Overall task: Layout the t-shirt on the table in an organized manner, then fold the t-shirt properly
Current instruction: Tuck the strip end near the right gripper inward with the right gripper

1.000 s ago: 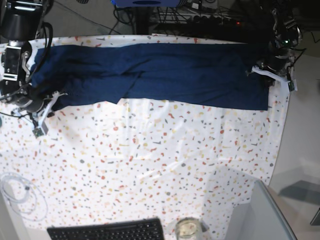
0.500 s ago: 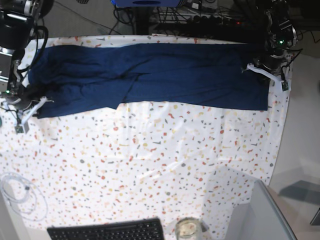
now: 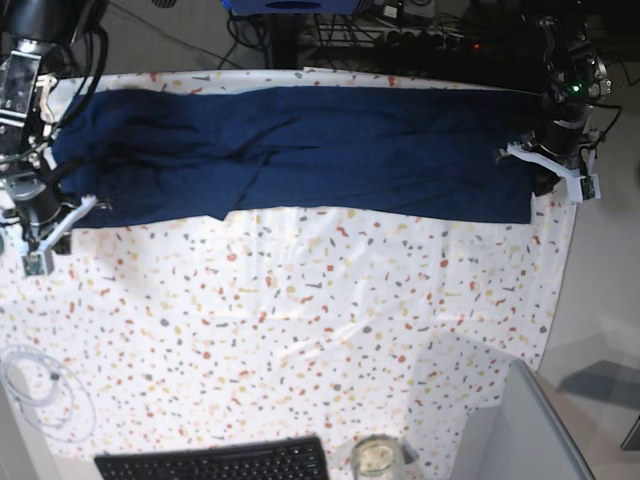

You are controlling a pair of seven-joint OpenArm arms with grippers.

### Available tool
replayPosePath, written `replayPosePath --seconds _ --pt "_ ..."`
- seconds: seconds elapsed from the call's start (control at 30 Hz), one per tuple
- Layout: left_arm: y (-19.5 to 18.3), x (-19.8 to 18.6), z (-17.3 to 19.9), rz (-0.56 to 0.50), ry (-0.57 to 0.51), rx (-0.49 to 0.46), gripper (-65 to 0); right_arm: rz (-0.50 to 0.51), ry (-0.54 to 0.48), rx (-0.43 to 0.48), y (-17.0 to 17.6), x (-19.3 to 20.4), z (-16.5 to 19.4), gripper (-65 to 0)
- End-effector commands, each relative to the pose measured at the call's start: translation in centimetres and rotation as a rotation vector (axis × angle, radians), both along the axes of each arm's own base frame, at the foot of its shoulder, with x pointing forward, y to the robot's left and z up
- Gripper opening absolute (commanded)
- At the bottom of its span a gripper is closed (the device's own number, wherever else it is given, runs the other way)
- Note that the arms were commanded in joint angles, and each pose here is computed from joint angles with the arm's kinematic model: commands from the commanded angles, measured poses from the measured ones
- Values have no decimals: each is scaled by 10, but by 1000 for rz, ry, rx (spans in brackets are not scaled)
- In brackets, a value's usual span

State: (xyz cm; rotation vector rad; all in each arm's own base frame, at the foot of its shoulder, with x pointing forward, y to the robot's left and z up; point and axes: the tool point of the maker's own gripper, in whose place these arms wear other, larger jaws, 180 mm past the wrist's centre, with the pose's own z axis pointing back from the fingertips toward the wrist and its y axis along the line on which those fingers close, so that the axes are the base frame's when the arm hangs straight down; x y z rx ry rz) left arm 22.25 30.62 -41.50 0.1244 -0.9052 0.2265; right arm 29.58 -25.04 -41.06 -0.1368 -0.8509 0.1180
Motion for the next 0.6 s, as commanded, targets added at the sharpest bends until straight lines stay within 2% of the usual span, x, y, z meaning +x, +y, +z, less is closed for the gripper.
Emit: replayPosePath --seconds 0.0,0.07,0.17,0.27,0.33,0.37,0.43,0.57 --pt "12 3 16 12 -44 35 -650 78 -55 22 25 8 16 -636" --pt "20 1 21 33 -52 46 -650 203 -39 53 67 1 20 -572" --pt "40 -8 26 91 -59 67 -650 371 63 94 125 -10 12 -407" --pt "60 -20 32 145 -61 89 -650 469 130 133 161 -13 0 -236" --pt "69 -28 33 167 -52 100 -650 506 154 154 174 -9 -8 -162" --pt "71 -31 33 175 -51 104 -650 523 173 162 179 -7 -14 -143" --pt "75 -33 35 186 -52 109 -650 548 217 180 188 -5 -28 -144" --pt "79 -42 31 200 -34 110 -650 549 274 203 191 -4 -46 -186"
